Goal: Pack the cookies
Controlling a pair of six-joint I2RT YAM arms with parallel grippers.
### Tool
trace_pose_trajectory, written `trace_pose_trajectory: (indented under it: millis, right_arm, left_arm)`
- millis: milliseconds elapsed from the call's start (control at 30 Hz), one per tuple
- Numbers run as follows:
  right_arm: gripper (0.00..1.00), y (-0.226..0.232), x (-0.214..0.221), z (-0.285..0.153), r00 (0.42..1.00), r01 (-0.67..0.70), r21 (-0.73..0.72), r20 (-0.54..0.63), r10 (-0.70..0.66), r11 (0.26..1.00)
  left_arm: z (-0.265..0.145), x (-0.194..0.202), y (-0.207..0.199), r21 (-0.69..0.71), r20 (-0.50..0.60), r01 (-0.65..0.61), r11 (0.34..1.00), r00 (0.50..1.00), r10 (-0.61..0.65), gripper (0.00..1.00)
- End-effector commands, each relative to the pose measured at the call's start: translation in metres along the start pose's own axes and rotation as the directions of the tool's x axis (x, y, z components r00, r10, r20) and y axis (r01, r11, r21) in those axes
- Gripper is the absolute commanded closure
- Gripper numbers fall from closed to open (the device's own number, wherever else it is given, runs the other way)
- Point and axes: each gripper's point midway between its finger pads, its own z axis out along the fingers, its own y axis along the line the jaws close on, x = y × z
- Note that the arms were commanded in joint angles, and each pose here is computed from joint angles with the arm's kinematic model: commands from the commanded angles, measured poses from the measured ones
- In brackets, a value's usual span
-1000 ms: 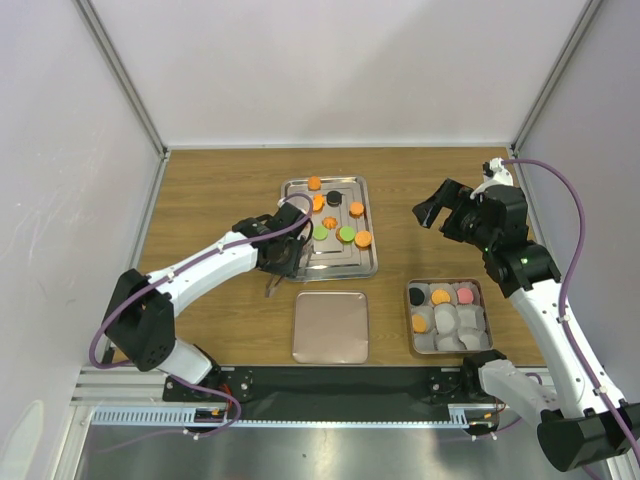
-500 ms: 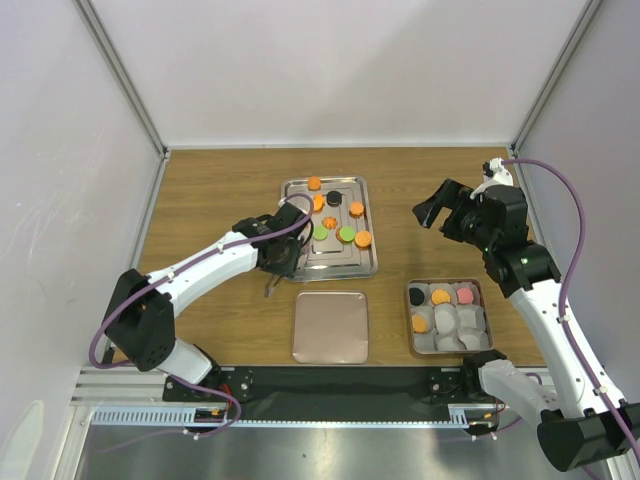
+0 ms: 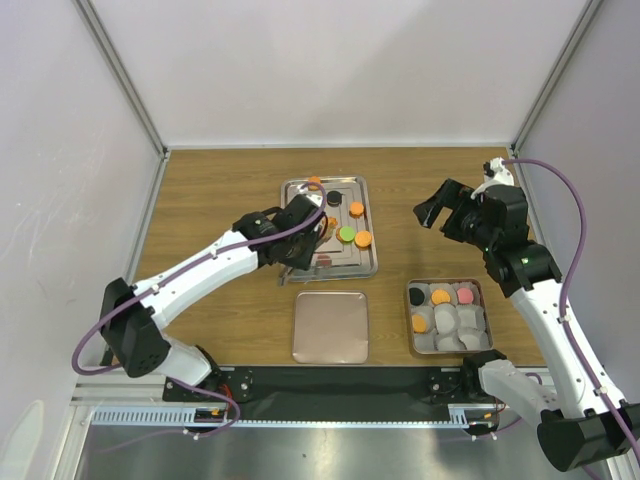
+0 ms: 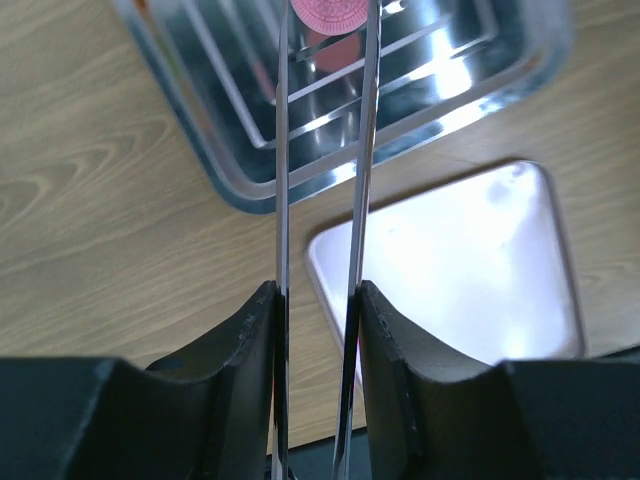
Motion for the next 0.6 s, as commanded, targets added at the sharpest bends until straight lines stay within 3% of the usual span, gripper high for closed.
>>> trace_pose_trajectory:
  millis: [0, 300, 567]
  right_arm:
    - [0.0, 0.012, -0.026, -0.014, 0.997, 0.018, -0.018, 0.076, -0.017, 1.0]
    - [0.0, 0.016, -0.045, -0.038, 0.991, 0.014, 0.002, 0.13, -0.014, 1.0]
    - [0.0, 0.01, -0.06, -0.053, 0.981, -0.005, 0.055, 0.195, -0.006, 0.998]
  left_arm:
    - [-0.031, -0.027, -0.024, 0.065, 0.109, -0.014, 0.998, 0.994, 0.007, 0.62]
    - [-0.059, -0.033, -0.123, 0.259, 0.176, -0.152, 0.954, 0.978, 0.108, 0.62]
    - [-0.085, -0.011, -0.209, 0.414, 0.223, -0.308, 0.856, 0.947, 0.233, 0.61]
